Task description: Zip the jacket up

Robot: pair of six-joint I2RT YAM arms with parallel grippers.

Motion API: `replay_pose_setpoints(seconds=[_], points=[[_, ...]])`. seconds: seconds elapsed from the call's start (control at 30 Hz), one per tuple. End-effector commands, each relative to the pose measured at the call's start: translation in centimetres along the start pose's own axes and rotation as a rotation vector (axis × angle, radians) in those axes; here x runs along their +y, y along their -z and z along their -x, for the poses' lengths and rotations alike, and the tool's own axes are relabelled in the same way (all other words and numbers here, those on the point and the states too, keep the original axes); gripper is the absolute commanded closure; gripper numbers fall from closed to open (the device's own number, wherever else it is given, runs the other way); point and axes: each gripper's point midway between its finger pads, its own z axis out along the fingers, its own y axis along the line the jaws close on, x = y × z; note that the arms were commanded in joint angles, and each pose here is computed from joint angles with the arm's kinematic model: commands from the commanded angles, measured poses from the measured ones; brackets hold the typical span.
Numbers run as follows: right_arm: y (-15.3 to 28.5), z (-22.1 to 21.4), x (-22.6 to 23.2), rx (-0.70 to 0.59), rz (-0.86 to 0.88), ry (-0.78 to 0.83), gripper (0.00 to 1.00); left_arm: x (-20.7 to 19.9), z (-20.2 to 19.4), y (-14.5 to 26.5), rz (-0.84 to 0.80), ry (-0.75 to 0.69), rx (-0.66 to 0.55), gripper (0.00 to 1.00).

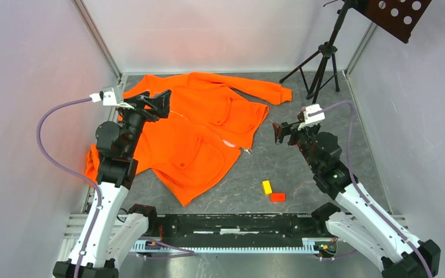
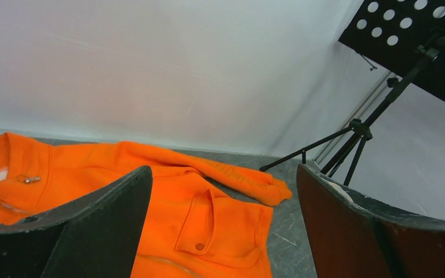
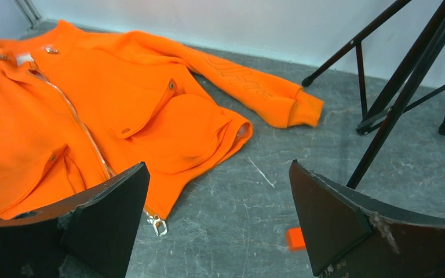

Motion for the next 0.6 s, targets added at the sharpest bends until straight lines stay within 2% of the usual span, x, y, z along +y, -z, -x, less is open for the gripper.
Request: replay_pose_setpoints(seconds=[0.0,0.2,0.4,0.57], points=[[-1.1,-0.4,0.4,0.014,-0.001,-0.024,0.02,-0.2,0.2,-0.3,0.003,0.028,0.012,0.00],[-3.4,-3.5,3.7,0.105,0.129,-0.104,0.02,3.7,-2.5,-0.3,0.185,0.113,0.021,0.00],[-5.1,-7.4,6.7,0.220,0.224,-0.232,0.02,6.9,-6.3,-0.7,0.363,0.140,0.172,0.00],[-5.9,-10.9,6.1,0.340,0.177,-0.214,0.02,6.2,-8.2,-1.1,0.294,0.148,0.230,0.00]])
